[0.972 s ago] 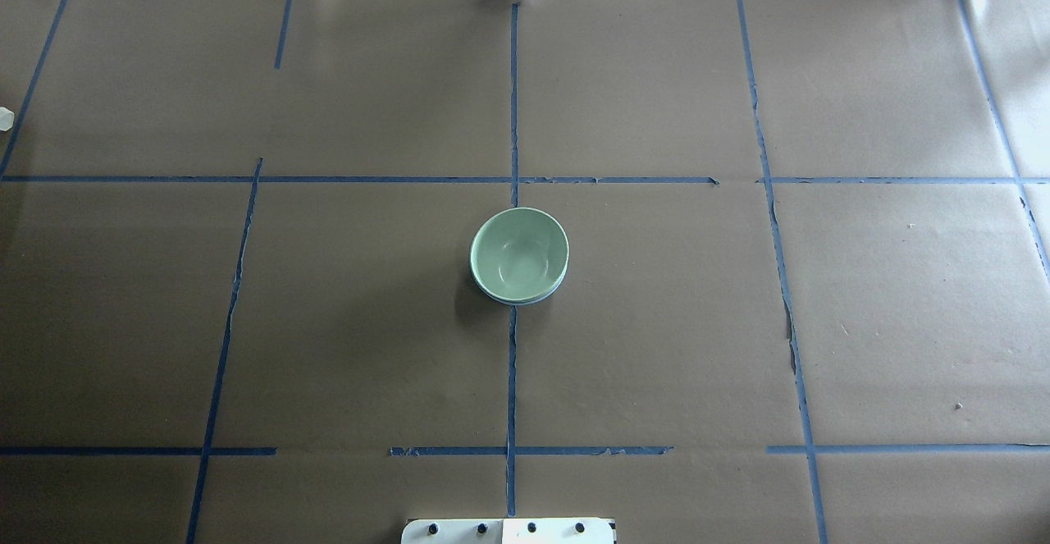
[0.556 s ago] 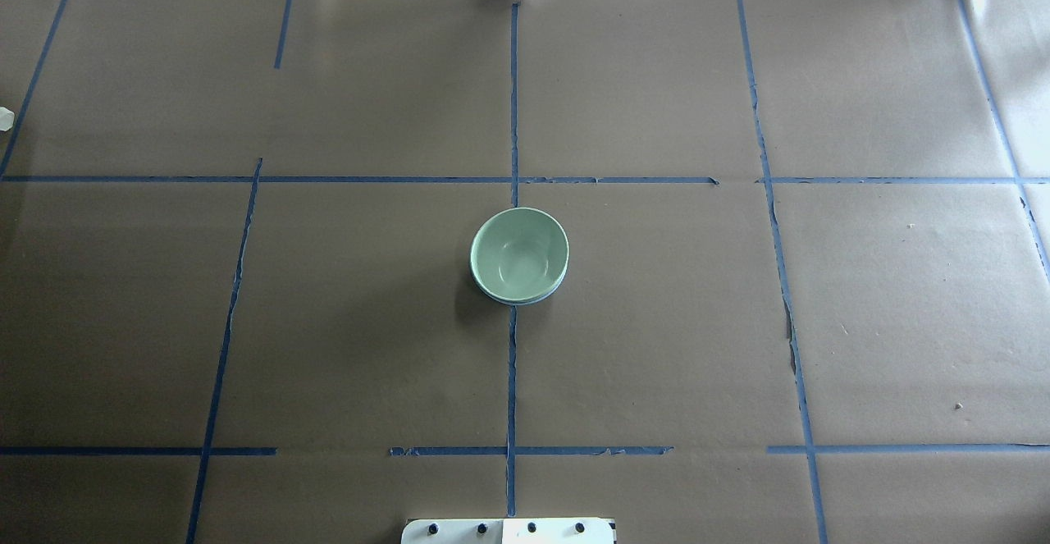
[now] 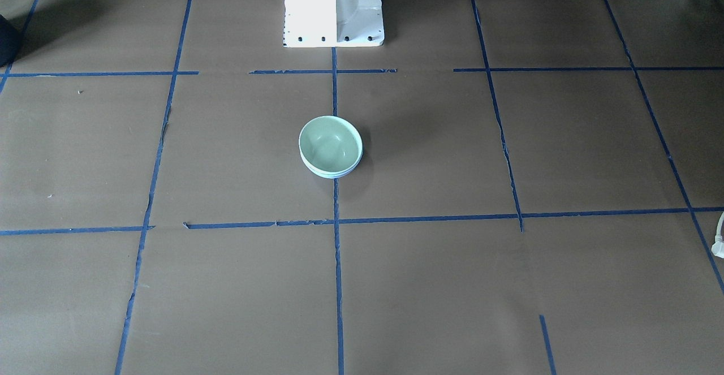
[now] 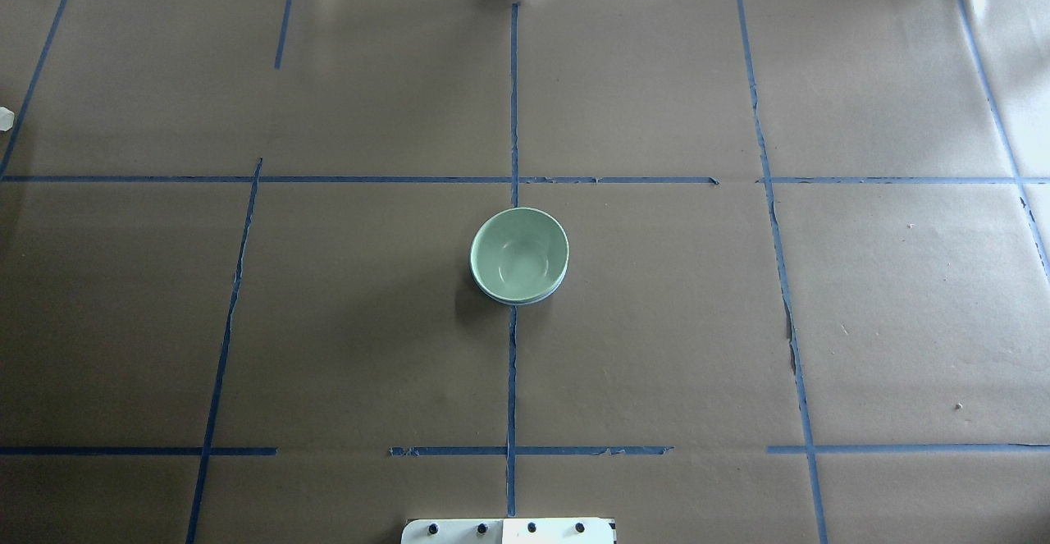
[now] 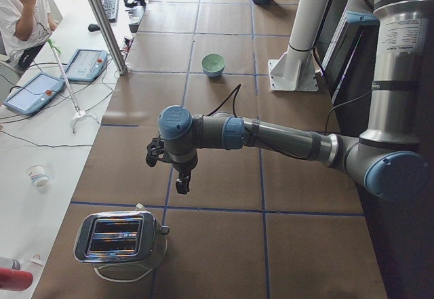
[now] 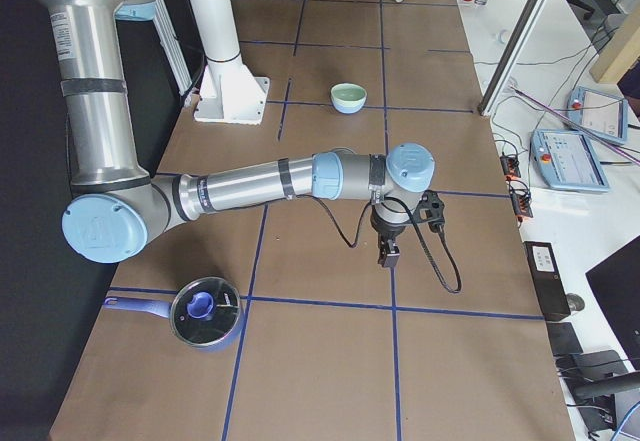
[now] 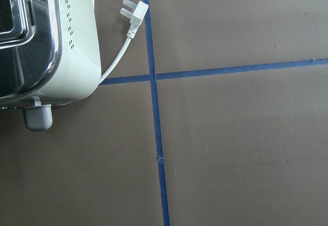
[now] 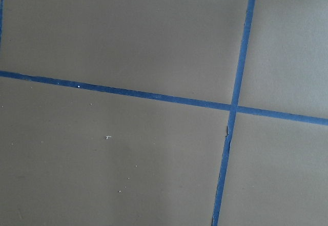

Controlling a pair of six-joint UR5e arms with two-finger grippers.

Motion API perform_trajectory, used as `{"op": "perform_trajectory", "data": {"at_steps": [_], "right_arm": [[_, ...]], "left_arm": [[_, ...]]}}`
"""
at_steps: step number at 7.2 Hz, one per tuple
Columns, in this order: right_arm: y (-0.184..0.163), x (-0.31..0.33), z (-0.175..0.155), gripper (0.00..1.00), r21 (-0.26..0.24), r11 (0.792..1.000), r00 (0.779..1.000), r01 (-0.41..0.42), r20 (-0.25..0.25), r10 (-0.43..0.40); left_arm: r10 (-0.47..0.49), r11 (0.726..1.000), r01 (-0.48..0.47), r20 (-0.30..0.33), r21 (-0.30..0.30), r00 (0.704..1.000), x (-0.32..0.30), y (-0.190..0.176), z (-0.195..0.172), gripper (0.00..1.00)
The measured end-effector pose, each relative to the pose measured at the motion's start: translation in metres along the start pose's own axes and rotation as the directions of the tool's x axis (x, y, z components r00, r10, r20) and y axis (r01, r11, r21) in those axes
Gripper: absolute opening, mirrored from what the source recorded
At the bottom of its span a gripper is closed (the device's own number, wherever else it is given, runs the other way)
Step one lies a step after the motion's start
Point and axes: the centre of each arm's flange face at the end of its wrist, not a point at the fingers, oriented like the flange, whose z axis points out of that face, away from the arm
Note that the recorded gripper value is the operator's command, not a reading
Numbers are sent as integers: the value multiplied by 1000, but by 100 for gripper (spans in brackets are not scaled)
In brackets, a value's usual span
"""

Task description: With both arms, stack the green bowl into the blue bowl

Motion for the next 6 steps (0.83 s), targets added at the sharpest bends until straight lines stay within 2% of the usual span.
{"op": "perform_trajectory", "data": {"at_steps": [3,6], "right_arm": [[3,-11,8,100,-18,1000,1000,-3,9,3],[16,-22,3,100,-3,1000,1000,-19,5,19]], "left_arm": [[51,998,-51,3,47,999,9,5,-8,100],[51,998,-51,3,47,999,8,16,-6,100]]}}
